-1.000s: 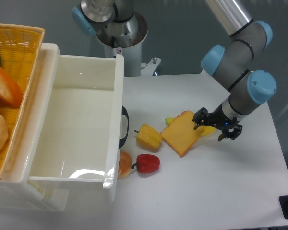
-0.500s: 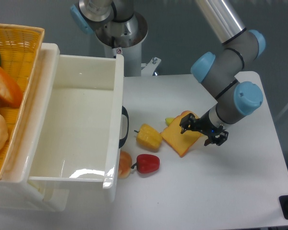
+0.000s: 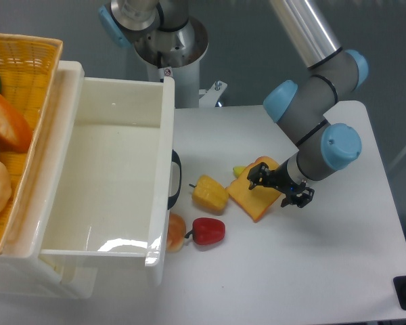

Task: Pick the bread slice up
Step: 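Close the gripper on the bread slice edge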

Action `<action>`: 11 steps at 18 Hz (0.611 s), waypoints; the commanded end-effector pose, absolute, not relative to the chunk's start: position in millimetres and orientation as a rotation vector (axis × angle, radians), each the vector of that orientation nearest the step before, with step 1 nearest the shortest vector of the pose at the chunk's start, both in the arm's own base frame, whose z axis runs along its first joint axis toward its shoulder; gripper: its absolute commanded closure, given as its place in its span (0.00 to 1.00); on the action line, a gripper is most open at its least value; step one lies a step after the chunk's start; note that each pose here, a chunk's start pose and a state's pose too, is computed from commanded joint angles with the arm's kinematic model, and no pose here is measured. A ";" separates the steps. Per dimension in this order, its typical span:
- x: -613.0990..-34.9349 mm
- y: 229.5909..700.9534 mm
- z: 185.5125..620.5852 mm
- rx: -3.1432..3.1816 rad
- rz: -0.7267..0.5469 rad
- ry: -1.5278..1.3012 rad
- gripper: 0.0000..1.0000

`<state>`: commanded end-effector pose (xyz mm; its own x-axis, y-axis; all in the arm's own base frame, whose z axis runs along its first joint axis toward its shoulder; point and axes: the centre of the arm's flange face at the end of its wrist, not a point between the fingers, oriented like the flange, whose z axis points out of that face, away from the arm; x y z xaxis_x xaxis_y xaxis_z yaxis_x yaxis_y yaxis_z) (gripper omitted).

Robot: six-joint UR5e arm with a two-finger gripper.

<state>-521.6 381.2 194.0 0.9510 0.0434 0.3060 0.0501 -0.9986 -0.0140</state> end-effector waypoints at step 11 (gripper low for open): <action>-523.1 380.5 196.5 -3.084 -0.479 -0.073 1.00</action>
<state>-523.1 380.5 196.5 0.9519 0.0432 0.3035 0.0493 -0.9987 -0.0124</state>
